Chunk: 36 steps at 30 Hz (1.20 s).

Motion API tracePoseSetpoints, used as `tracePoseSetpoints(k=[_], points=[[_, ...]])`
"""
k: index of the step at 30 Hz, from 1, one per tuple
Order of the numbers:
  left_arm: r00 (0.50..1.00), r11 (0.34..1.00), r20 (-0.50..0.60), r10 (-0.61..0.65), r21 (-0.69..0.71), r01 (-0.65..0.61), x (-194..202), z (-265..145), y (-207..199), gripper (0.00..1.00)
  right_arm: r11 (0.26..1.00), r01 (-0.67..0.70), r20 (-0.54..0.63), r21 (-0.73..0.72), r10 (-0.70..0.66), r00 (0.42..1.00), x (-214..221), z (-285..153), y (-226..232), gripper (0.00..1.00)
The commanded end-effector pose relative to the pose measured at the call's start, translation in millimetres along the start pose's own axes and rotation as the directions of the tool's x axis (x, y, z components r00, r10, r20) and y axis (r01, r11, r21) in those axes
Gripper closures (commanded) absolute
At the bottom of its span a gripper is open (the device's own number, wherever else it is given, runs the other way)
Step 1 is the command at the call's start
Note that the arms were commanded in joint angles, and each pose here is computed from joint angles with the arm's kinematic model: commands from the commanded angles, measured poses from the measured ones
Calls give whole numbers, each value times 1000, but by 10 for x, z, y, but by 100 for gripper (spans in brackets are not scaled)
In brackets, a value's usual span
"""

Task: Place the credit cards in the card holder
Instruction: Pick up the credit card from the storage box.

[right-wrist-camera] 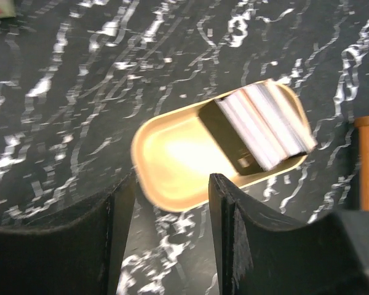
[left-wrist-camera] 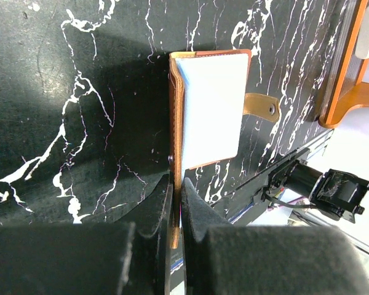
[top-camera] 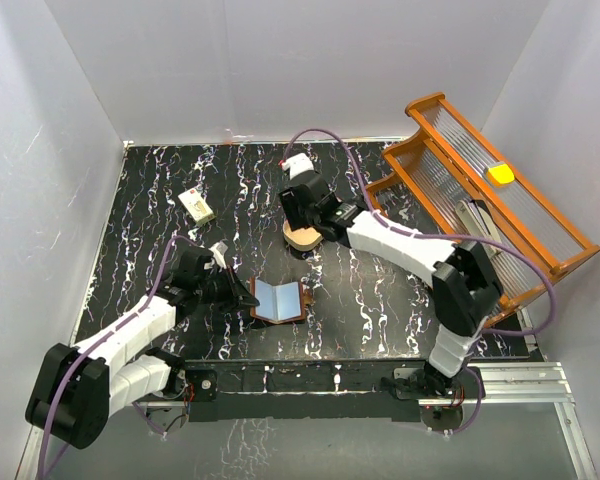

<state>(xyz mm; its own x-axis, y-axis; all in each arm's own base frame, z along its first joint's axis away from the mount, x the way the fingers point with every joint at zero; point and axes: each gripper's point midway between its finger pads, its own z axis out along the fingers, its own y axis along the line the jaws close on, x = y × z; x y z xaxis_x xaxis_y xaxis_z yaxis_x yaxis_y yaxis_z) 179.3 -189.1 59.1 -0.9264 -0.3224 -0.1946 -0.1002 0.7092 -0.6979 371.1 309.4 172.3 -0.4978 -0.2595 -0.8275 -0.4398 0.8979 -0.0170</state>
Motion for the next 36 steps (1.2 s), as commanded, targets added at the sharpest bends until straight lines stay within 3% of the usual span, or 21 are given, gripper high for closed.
tracePoseSetpoints(k=[1,11,19,30,36], points=[[1000,999,1,14,50,-14,5,-57,-121,100,966,199,-72,163,-190,979,10,264,-404,50],[1000,998,11,19,53,-20,17,-98,-126,100,901,361,-176,241,-325,929,75,707,-719,39],[1000,999,13,22,48,-22,27,-116,-115,100,870,414,-228,267,-360,905,180,872,-856,27],[1000,999,19,20,43,-21,33,-125,-98,100,850,424,-262,312,-352,899,217,949,-1023,34],[1000,999,13,17,43,-17,42,-113,-89,100,845,403,-234,351,-337,912,111,908,-1077,46]])
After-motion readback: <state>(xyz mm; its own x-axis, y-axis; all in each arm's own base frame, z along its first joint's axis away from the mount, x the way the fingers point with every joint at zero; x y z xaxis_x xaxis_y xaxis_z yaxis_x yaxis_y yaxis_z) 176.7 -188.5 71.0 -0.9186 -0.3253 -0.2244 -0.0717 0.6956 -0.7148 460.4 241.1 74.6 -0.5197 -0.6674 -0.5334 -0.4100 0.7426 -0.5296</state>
